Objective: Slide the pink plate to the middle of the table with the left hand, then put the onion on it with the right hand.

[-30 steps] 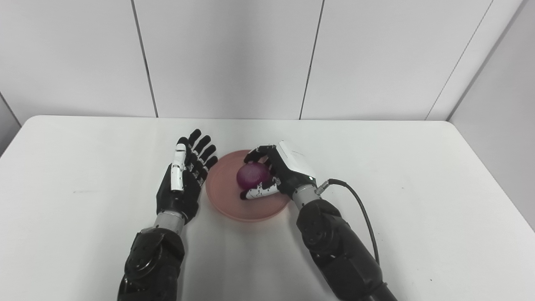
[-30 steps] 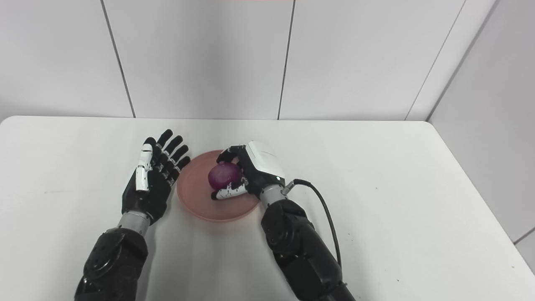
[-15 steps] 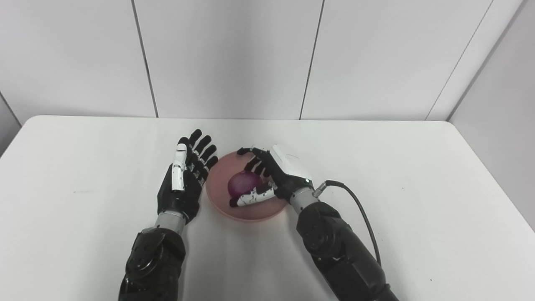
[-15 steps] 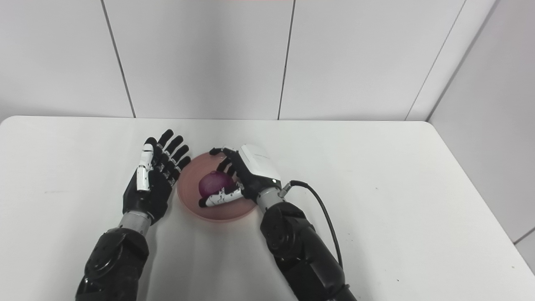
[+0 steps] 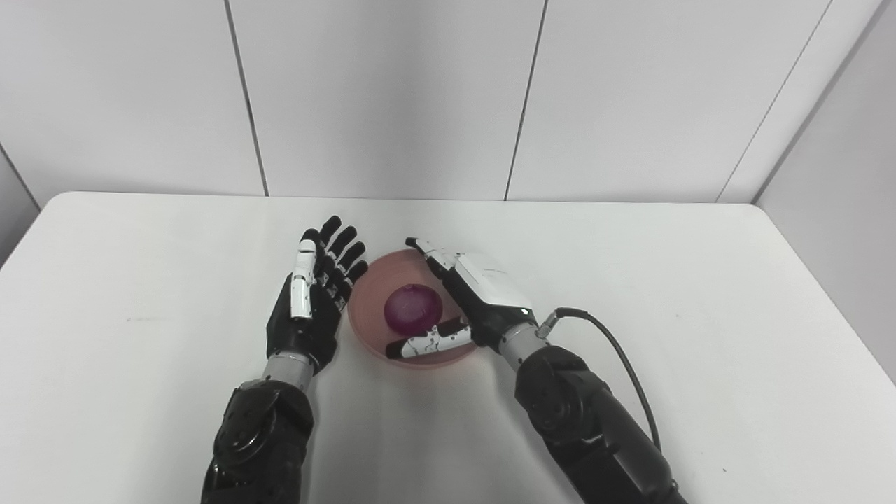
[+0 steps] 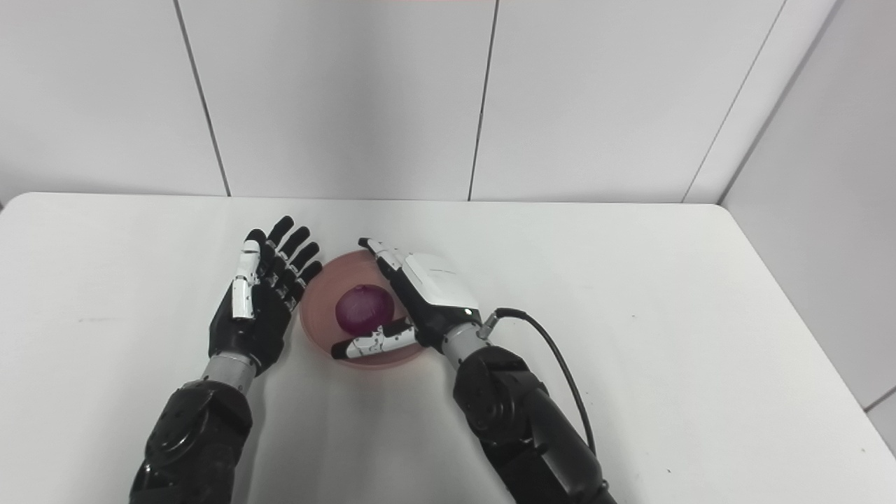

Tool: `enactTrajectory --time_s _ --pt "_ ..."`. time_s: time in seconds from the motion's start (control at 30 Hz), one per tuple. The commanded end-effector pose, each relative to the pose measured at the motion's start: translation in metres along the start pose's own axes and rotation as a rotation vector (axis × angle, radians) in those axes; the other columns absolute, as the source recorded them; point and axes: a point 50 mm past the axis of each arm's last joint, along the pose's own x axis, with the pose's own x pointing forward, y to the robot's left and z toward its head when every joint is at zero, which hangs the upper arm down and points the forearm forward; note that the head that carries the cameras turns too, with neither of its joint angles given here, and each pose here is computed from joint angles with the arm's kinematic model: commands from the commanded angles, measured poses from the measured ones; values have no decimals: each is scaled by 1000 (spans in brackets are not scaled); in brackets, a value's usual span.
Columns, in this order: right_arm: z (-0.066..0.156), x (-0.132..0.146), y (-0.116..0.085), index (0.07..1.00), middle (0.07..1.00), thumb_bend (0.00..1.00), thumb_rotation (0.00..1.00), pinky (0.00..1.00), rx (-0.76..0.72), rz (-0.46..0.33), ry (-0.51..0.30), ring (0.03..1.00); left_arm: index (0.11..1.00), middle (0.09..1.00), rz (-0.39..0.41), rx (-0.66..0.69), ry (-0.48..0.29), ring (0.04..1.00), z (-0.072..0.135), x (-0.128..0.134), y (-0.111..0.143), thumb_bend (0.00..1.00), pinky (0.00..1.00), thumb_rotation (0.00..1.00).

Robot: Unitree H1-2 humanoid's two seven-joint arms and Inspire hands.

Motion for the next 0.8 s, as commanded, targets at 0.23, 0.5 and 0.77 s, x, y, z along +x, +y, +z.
enactTrajectory --time_s 0.23,0.5,0.77 --pt "5 -10 -33 1000 1000 1000 679 1000 32 -189 -86 1000 919 932 -38 6 -81 926 16 5 -13 424 925 1000" --pt "-7 -50 -56 1000 1000 922 831 879 305 -405 -43 989 923 933 -40 4 -81 925 16 6 -12 427 929 1000" --pt "-27 -78 -38 1000 997 590 1000 853 676 -451 76 965 924 934 -36 5 -81 924 17 6 -10 428 927 1000"
